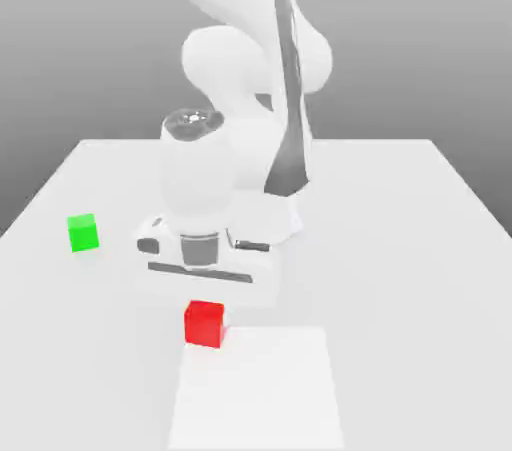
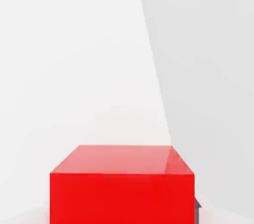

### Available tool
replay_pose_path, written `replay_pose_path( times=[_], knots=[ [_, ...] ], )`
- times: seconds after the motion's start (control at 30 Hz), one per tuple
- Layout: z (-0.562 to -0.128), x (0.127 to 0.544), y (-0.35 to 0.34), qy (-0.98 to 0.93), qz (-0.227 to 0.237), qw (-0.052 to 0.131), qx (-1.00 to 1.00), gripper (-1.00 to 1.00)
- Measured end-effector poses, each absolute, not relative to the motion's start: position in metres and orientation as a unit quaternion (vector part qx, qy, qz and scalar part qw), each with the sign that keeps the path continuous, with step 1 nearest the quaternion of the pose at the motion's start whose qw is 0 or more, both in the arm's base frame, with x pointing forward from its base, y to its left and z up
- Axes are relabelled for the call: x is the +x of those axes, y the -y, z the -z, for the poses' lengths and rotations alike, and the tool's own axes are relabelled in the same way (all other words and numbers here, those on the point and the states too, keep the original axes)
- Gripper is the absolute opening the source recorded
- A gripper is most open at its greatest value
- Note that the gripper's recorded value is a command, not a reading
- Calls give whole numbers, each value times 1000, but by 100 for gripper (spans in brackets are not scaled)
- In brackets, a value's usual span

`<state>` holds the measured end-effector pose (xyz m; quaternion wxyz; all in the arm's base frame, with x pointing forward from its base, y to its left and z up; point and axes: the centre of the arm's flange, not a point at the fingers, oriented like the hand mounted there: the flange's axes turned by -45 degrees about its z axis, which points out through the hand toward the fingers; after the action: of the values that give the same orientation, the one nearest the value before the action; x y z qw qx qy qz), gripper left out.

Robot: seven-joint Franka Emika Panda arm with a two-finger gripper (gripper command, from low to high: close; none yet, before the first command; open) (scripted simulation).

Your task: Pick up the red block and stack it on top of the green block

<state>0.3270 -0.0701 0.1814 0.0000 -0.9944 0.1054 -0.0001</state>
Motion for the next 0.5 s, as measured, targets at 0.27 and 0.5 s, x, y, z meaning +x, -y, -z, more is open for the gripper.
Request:
replay_pose_path(
  times=[0.27, 0.5],
  knots=[
    [-219, 297, 152, -268, 1, -4, -964, -100],
    [-234, 212, 258, -508, 1, -6, -861, -100]
  ],
)
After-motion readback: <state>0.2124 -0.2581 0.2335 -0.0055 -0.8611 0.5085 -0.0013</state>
